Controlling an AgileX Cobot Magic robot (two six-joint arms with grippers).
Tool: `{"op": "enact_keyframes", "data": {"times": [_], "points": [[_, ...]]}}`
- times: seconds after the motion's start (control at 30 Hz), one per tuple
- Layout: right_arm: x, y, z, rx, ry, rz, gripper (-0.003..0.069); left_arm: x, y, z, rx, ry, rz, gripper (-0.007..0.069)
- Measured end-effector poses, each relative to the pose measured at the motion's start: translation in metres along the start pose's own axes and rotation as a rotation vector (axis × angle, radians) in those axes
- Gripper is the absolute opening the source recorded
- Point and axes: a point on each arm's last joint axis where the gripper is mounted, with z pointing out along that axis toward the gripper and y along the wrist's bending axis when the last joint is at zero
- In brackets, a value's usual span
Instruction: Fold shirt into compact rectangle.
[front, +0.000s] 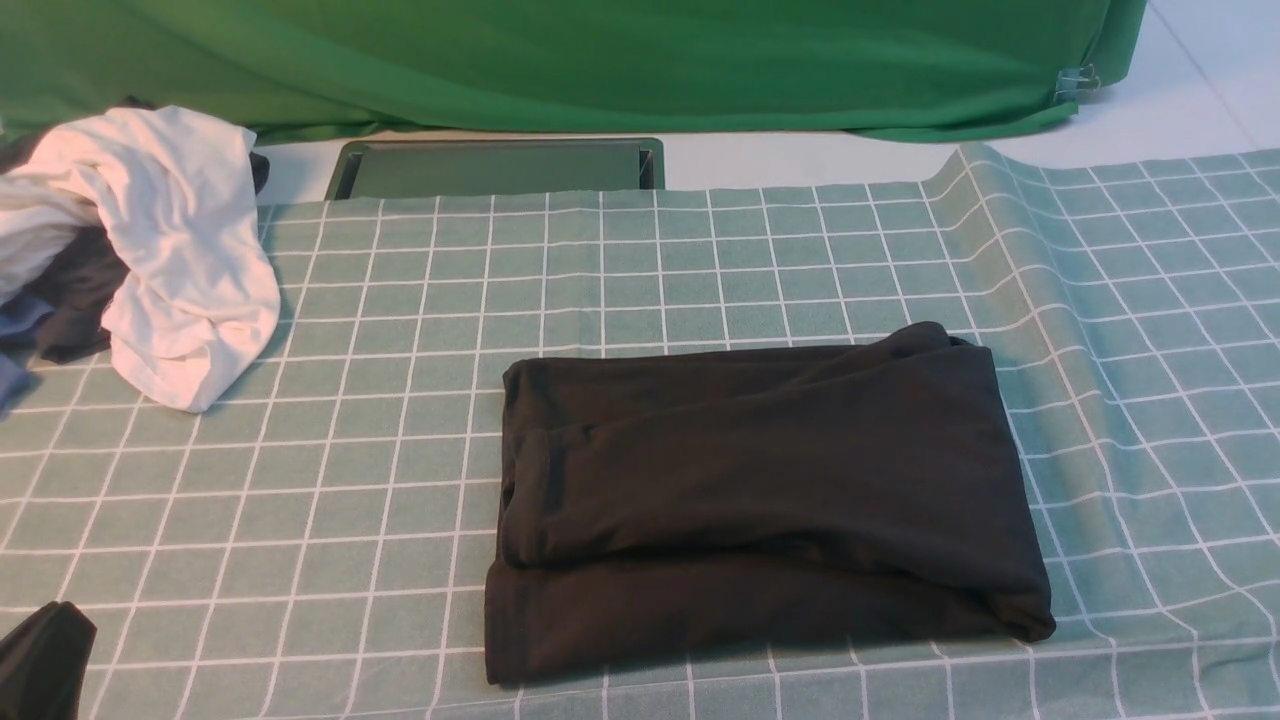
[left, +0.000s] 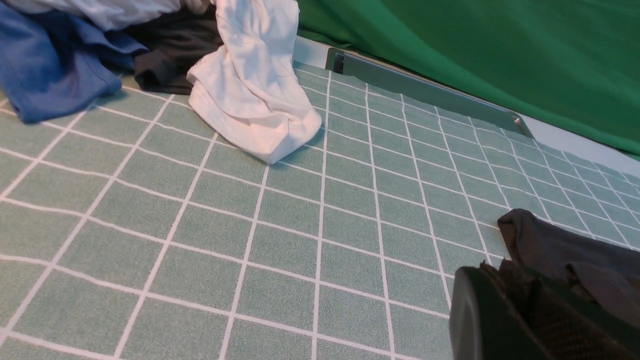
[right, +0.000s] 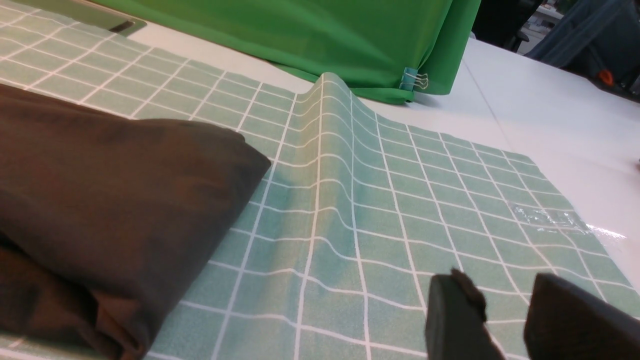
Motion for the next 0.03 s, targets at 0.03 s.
{"op": "enact_keyframes", "data": {"times": [0.03], "points": [[0.0000, 0.0000, 0.0000, 0.000, 0.000, 0.000, 0.0240, 0.0000, 0.0000, 0.0000, 0.000, 0.000, 0.000, 0.0018]]}}
